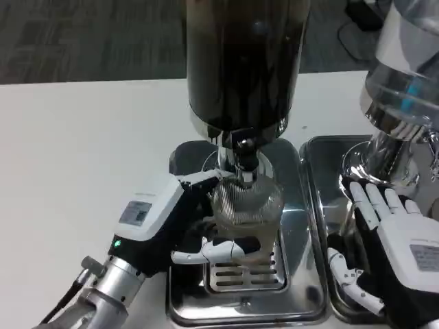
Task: Grasp the cup under the faucet to collect the drink, then remove the cup.
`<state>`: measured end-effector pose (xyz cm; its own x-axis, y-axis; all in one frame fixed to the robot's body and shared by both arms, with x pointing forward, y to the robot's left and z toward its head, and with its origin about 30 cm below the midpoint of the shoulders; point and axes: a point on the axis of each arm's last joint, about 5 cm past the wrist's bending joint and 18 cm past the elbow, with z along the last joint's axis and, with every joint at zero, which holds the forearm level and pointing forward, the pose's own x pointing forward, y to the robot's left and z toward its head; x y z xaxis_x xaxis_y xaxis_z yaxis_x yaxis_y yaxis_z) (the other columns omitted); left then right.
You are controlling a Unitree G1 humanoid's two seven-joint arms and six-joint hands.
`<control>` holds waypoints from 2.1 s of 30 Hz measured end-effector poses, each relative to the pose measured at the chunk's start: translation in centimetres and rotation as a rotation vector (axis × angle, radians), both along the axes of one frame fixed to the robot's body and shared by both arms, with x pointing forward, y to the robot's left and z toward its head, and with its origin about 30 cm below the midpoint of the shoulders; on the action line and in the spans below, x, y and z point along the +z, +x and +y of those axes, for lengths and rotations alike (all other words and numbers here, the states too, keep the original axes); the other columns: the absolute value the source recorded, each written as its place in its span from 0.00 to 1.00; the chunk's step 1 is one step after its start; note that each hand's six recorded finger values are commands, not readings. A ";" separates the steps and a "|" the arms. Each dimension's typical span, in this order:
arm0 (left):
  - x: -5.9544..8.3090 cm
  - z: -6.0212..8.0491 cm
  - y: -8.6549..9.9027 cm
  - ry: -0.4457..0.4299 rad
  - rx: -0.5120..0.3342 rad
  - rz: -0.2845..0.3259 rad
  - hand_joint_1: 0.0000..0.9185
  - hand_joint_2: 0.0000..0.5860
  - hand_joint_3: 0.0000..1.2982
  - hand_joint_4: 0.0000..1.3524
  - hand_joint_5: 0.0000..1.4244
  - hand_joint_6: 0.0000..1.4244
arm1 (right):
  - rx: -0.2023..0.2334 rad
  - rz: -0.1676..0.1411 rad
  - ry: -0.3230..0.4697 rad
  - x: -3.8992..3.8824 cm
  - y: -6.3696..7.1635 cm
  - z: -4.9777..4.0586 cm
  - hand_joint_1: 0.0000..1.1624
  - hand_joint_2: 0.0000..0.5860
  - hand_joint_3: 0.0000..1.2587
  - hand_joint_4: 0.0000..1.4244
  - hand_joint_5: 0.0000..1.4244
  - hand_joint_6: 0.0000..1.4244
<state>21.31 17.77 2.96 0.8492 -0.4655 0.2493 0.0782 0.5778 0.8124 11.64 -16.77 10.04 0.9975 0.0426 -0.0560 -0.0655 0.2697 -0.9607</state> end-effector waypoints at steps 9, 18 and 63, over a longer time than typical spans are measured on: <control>-0.1 0.4 -0.4 0.033 -0.010 0.034 0.13 0.11 0.26 0.29 0.45 0.35 | 0.017 -0.006 0.002 0.09 0.3 -0.14 0.14 0.80 0.00 0.00 0.00 0.01; 0.3 1.7 -0.8 0.002 0.022 0.033 0.06 0.09 0.25 0.29 0.45 0.32 | 0.018 0.008 0.002 -0.23 0.5 -0.31 0.15 0.79 0.00 0.00 0.00 0.01; 10.3 4.4 -2.1 -0.560 -0.050 -0.063 0.00 0.45 0.05 0.00 0.01 0.00 | 0.121 0.011 -0.193 0.27 1.4 -3.02 0.05 0.89 0.00 0.00 0.00 0.00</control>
<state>19.19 22.16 13.28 0.8048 -0.2871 0.5195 0.0777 0.9187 0.3873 13.06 -19.79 10.31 0.9852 0.1489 -0.0853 -0.0967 0.0708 -0.9928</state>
